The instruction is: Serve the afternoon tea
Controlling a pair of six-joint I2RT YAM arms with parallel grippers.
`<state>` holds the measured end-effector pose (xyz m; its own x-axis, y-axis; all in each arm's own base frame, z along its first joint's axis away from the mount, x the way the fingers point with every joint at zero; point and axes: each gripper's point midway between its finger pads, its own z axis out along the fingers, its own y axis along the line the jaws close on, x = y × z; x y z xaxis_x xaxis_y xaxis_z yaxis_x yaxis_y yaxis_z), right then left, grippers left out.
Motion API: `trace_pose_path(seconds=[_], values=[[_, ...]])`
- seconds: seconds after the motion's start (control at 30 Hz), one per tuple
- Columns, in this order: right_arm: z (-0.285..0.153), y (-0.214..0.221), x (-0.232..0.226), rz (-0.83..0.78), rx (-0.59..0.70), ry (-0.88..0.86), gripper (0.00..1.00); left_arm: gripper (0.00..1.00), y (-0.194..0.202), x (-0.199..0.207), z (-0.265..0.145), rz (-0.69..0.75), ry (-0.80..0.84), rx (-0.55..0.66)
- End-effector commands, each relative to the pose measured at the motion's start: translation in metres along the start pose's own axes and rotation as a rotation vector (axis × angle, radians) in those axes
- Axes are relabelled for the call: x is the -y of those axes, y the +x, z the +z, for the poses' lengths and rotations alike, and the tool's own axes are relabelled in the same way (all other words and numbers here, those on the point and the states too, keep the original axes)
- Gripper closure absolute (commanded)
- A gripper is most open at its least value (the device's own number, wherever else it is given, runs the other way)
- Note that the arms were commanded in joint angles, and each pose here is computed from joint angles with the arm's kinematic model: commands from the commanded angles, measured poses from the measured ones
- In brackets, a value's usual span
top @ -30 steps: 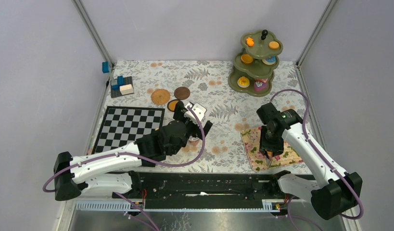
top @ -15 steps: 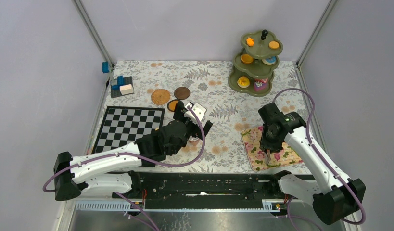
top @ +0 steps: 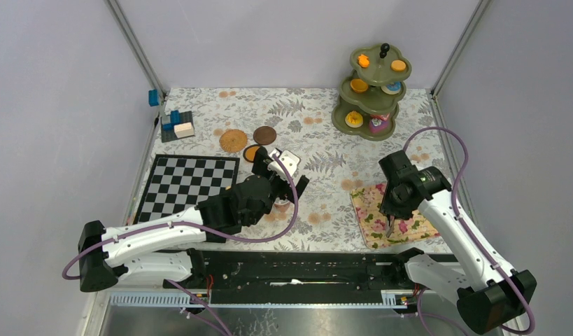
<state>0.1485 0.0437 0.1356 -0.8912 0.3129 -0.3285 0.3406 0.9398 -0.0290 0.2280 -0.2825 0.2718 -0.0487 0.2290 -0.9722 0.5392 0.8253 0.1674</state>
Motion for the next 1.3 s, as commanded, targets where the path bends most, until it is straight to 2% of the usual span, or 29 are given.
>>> trace_pose_path(seconds=[0.0, 0.33, 0.57, 0.77, 0.97, 1.27], values=[[-0.004, -0.004, 0.005, 0.036, 0.049, 0.011, 1.00, 0.01, -0.013, -0.002, 0.001, -0.035, -0.007, 0.039], [-0.024, -0.034, -0.002, 0.060, 0.146, -0.021, 1.00, 0.01, -0.012, -0.001, 0.001, -0.034, -0.002, 0.036], [-0.086, -0.125, -0.030, 0.026, 0.387, -0.102, 1.00, 0.01, -0.012, 0.000, 0.001, -0.037, 0.001, 0.035], [-0.121, -0.216, -0.065, -0.001, 0.536, -0.165, 1.00, 0.01, -0.012, -0.002, 0.002, -0.031, -0.009, 0.034], [-0.133, -0.287, -0.106, -0.025, 0.611, -0.238, 1.00, 0.01, -0.010, -0.002, 0.002, -0.024, -0.013, 0.032], [-0.144, -0.345, -0.132, -0.054, 0.674, -0.234, 1.00, 0.01, -0.011, -0.005, 0.001, -0.023, -0.022, 0.039]])
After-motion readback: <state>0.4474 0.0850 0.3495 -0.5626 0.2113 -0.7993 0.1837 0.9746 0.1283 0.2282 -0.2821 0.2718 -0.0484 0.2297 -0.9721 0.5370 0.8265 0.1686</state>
